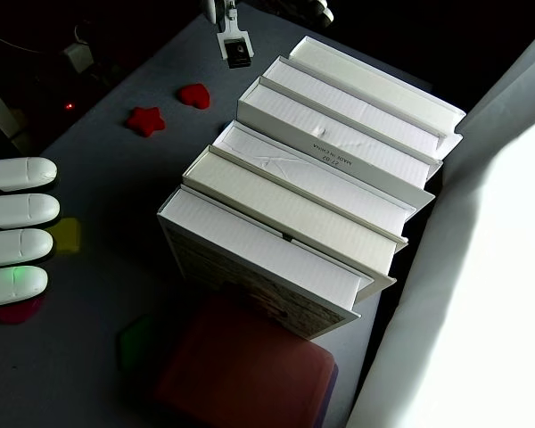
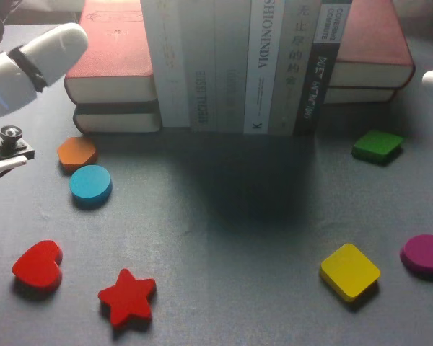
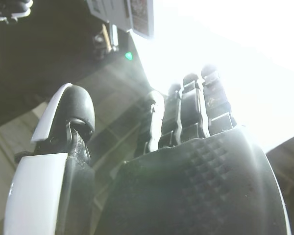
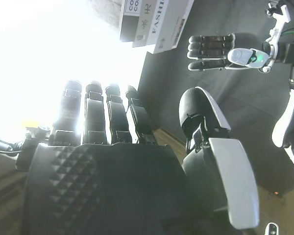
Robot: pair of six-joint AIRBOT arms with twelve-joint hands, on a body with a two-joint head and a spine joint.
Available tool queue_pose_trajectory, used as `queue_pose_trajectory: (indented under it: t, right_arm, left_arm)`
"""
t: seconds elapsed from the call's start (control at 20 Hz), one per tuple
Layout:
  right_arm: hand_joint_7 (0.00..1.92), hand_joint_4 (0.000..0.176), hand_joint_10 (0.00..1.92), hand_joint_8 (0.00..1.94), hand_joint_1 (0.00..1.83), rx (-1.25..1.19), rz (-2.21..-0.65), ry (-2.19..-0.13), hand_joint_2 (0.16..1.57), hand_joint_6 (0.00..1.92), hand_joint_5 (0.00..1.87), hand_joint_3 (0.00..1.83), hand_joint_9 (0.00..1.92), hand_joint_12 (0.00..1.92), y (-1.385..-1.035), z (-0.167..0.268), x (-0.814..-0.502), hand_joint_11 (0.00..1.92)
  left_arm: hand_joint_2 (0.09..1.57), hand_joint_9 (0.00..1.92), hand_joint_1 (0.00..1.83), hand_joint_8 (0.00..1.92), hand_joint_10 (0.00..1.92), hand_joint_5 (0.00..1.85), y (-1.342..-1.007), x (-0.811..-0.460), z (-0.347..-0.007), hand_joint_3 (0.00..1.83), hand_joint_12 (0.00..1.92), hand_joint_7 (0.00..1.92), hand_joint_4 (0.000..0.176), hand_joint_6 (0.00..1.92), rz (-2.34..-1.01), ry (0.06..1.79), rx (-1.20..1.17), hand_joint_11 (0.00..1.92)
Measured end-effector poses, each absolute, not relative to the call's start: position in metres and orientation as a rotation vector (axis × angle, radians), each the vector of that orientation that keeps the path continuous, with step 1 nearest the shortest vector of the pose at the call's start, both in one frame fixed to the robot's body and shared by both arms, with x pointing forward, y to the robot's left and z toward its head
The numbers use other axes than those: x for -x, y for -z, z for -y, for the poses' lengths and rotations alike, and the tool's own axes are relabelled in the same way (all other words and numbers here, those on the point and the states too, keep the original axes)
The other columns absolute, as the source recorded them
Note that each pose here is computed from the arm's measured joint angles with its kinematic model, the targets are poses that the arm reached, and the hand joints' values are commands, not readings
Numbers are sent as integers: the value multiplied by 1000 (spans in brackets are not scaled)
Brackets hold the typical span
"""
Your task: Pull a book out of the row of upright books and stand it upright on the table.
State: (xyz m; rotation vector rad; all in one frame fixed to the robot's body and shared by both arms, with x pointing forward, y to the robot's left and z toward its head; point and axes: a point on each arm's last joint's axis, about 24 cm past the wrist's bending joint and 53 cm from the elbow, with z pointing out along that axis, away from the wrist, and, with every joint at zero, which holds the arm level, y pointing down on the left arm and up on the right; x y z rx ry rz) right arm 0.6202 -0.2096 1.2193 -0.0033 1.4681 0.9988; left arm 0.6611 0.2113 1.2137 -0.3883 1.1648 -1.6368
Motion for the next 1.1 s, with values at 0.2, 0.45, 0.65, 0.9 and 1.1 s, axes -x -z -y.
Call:
queue_pose_trajectory:
  t: [0.2,0.45,0.65,0.9,1.1]
  right_arm:
    - [0,0,0,0,516,6,-1459,-1001,1359,0,0,7,0,0,-1223,209,-622,0]
    - [0,0,0,0,598,66,-1396,-1021,1368,0,0,2,0,0,-1250,193,-632,0]
    - [0,0,0,0,432,156,-1401,-1014,1389,0,0,9,0,0,-1262,159,-653,0]
    - [0,0,0,0,235,197,-1442,-987,1376,25,73,3,0,0,-1261,132,-674,0]
    - [0,0,0,0,164,192,-1482,-949,1381,31,113,3,0,0,-1255,129,-687,0]
  left_arm:
    - [1378,0,299,0,0,107,-1211,-661,-210,4,0,0,23,5,-1171,1640,393,0]
    - [1373,0,333,0,0,110,-1207,-661,-211,0,0,0,22,3,-1184,1633,395,0]
    - [1390,0,241,0,0,79,-1203,-663,-212,4,0,0,26,0,-1199,1624,404,0]
    - [1393,0,196,0,0,69,-1201,-663,-211,3,0,0,47,1,-1204,1625,406,0]
    - [1386,0,224,0,0,66,-1201,-663,-211,0,0,0,59,0,-1203,1626,407,0]
